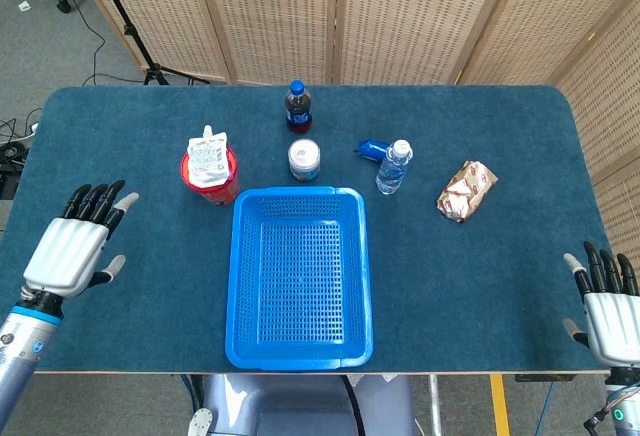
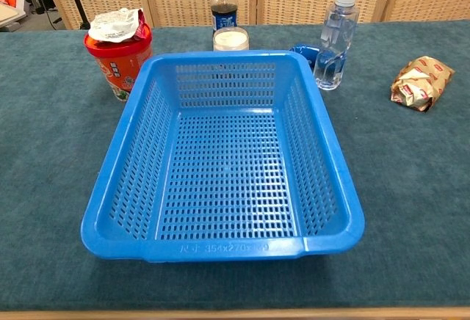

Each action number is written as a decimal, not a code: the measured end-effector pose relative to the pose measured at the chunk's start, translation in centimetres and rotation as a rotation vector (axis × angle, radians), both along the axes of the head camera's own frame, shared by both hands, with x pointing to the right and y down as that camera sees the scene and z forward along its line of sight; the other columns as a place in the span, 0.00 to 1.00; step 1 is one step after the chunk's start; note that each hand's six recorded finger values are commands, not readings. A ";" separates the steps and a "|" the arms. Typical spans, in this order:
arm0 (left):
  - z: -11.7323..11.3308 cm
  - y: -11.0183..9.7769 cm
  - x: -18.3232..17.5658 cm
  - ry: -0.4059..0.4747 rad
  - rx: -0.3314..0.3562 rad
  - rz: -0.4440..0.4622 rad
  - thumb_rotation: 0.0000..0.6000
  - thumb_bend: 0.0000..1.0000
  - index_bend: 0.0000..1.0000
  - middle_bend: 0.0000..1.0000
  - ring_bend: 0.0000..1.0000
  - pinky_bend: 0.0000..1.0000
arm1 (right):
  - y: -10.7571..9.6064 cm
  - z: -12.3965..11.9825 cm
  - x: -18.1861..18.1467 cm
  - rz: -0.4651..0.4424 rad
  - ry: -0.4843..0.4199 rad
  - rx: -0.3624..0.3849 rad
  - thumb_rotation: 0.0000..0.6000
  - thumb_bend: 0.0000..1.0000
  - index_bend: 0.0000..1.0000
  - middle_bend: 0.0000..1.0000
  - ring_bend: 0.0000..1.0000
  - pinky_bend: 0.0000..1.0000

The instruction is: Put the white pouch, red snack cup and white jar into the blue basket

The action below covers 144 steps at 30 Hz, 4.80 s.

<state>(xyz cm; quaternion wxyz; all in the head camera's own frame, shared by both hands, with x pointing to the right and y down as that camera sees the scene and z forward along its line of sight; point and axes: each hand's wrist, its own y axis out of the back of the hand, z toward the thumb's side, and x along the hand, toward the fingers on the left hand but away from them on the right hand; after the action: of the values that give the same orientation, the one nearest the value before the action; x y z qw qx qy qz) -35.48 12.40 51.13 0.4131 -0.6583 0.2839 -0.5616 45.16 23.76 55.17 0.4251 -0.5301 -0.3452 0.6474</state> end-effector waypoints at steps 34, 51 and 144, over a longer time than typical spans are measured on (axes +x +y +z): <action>8.0 -12.5 7.7 -0.175 -0.085 0.133 1.00 0.24 0.07 0.00 0.00 0.00 | -0.4 -0.1 -0.1 -0.008 -0.054 0.023 1.00 0.16 0.14 0.00 0.00 0.00; 11.3 -14.3 8.9 -0.251 -0.116 0.152 1.00 0.22 0.02 0.00 0.00 0.00 | -0.3 0.1 0.0 -0.001 -0.074 0.014 1.00 0.16 0.14 0.00 0.00 0.00; 11.1 -16.2 10.8 -0.294 0.038 0.184 1.00 0.47 0.82 0.46 0.42 0.37 | -0.1 0.5 -0.5 -0.004 -0.109 -0.013 1.00 0.16 0.14 0.00 0.00 0.00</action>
<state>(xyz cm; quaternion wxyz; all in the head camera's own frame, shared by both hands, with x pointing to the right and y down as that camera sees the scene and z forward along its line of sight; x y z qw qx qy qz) -24.72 -3.77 62.25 0.5125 -0.5842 0.1694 -0.6061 44.67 23.67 55.67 0.4032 -0.5682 -0.3627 0.6190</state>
